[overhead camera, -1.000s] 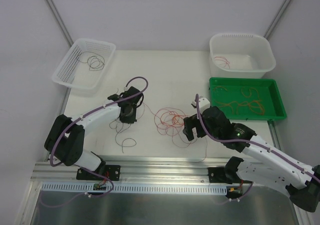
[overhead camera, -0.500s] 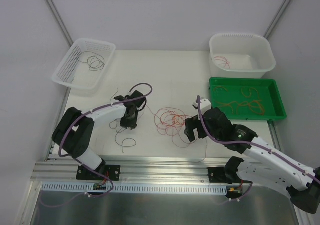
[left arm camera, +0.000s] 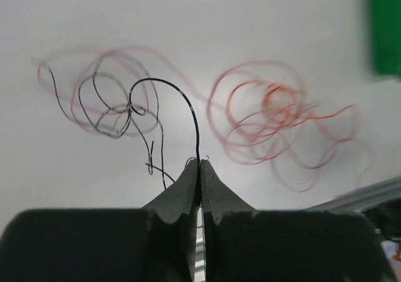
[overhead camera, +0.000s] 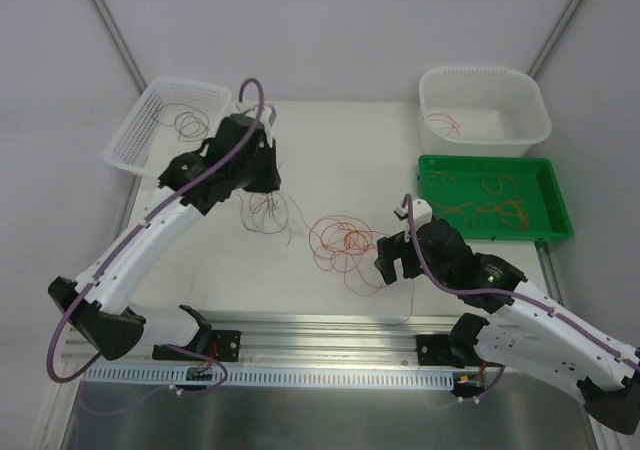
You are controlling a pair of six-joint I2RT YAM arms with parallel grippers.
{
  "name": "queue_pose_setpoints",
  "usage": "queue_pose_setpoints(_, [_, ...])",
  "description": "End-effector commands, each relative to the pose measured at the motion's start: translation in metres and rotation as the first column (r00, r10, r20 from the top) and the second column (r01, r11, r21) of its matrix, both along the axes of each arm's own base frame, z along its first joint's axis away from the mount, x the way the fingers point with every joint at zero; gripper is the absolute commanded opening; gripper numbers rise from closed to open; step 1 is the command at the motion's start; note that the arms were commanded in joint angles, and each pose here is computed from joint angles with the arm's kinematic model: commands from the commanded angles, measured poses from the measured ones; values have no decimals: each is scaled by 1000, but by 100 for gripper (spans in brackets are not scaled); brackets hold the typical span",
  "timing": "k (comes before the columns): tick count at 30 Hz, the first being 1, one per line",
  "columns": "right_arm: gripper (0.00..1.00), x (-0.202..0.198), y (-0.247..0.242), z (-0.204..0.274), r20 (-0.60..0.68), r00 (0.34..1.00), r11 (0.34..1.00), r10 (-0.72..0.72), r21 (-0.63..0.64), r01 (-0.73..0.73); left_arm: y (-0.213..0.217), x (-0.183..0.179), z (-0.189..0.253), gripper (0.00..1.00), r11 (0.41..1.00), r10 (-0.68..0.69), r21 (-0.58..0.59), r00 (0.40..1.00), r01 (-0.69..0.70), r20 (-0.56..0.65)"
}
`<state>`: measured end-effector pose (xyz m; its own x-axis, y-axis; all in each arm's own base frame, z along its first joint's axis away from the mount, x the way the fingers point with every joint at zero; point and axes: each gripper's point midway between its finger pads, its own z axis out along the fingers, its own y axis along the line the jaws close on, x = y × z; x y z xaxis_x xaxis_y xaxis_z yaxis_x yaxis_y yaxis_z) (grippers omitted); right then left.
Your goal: Untangle the cables
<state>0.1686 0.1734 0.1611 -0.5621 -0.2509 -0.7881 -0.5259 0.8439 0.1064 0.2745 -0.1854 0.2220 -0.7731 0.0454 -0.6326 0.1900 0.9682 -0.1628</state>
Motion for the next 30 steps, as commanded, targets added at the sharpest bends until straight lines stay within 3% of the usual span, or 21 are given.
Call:
queue_pose_setpoints(1, [96, 1, -6, 14, 37, 999, 1000, -16, 4, 16, -12, -20, 124, 0, 970, -95, -198, 967, 143, 235])
queue_pose_setpoints(3, [96, 2, -7, 18, 48, 999, 1000, -23, 13, 22, -15, -25, 175, 0, 943, -110, -260, 934, 205, 340])
queue_pose_setpoints(5, [96, 2, -8, 19, 53, 998, 1000, -27, 16, 26, -16, -25, 198, 0, 935, -137, -250, 906, 252, 402])
queue_pose_setpoints(6, [96, 1, -9, 19, 52, 998, 1000, -28, 13, 28, -3, -12, 197, 0, 962, -77, -206, 906, 177, 417])
queue_pose_setpoints(8, [95, 1, -10, 20, 49, 998, 1000, -27, 7, 27, 6, -1, 177, 0, 983, -37, -158, 935, 98, 353])
queue_pose_setpoints(11, [96, -1, -10, 21, 44, 999, 999, -27, 19, 26, -14, -1, 134, 0, 974, -132, -153, 968, 166, 213])
queue_pose_setpoints(15, [96, -4, -7, 23, 37, 999, 999, -17, 42, 15, -13, 2, 66, 0, 992, -119, -51, 993, 119, -5])
queue_pose_setpoints(17, [96, -4, 1, 25, 37, 999, 998, 5, 70, -8, -29, -8, 48, 0, 981, -172, -109, 981, 162, -88])
queue_pose_setpoints(21, [95, 0, 31, 22, 37, 997, 983, 66, 167, -72, -42, -17, 61, 0, 956, -207, -218, 978, 195, -36])
queue_pose_setpoints(25, [95, 8, 74, 21, 19, 993, 948, 121, 296, -121, -41, -23, 78, 0, 946, -210, -250, 978, 205, 6])
queue_pose_setpoints(30, [94, 28, 126, 16, 4, 982, 919, 191, 351, -180, -34, -34, 99, 0, 936, -189, -290, 980, 199, 63])
